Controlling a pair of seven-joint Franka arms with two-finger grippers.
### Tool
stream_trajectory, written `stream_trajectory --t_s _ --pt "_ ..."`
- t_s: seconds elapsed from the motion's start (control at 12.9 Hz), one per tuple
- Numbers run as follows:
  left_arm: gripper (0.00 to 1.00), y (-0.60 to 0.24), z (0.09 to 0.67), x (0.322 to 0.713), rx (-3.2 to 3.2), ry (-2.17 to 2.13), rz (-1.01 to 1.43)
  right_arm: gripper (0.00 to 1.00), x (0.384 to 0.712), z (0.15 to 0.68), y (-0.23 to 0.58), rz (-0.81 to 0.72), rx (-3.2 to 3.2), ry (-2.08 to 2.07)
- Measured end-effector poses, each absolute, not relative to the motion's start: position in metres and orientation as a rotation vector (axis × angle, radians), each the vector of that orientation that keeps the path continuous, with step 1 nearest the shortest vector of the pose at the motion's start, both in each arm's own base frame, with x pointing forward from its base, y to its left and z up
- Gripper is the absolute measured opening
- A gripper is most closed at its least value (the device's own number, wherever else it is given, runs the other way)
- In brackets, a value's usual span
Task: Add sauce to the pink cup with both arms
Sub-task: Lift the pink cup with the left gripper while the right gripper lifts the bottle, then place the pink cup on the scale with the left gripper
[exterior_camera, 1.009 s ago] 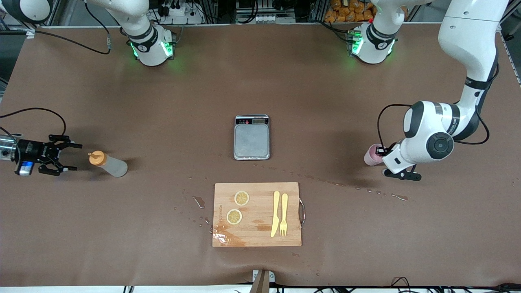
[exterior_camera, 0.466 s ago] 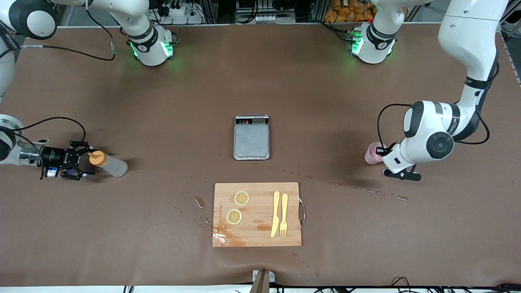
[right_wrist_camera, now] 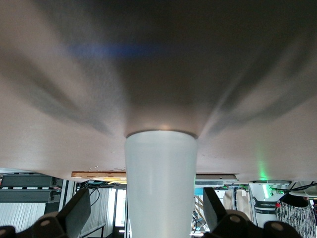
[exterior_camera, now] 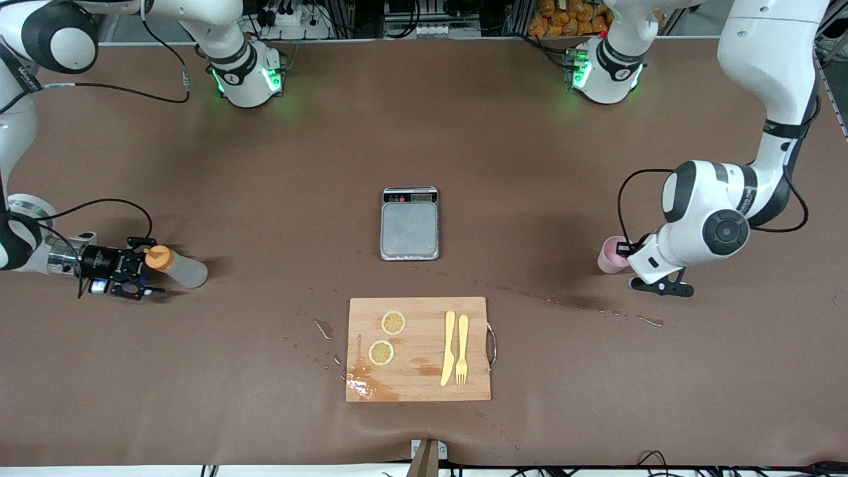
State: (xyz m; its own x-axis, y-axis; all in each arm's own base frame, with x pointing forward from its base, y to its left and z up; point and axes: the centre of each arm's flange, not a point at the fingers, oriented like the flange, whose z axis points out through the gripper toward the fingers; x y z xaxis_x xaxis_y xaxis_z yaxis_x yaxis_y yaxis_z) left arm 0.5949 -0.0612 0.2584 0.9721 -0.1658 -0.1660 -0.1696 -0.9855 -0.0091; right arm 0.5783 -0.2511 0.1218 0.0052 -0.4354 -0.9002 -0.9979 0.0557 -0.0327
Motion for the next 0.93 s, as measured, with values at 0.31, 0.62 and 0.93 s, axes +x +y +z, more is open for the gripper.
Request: stream_trajectory --t_s 0.31,0.62,0.93 --pt "0.04 -0.070 0.317 0.609 -3.104 0.243 0.092 1.00 0.587 0.121 -0.229 0.924 -1.515 1.523" --pt "0.04 -0.145 0.352 0.603 -3.132 0.211 0.077 0.93 0.587 0.120 -0.228 0.928 -1.518 1.520" --pt "0.04 -0.242 0.359 0.578 -3.224 0.161 0.108 0.94 0.584 0.115 -0.219 0.971 -1.511 1.500"
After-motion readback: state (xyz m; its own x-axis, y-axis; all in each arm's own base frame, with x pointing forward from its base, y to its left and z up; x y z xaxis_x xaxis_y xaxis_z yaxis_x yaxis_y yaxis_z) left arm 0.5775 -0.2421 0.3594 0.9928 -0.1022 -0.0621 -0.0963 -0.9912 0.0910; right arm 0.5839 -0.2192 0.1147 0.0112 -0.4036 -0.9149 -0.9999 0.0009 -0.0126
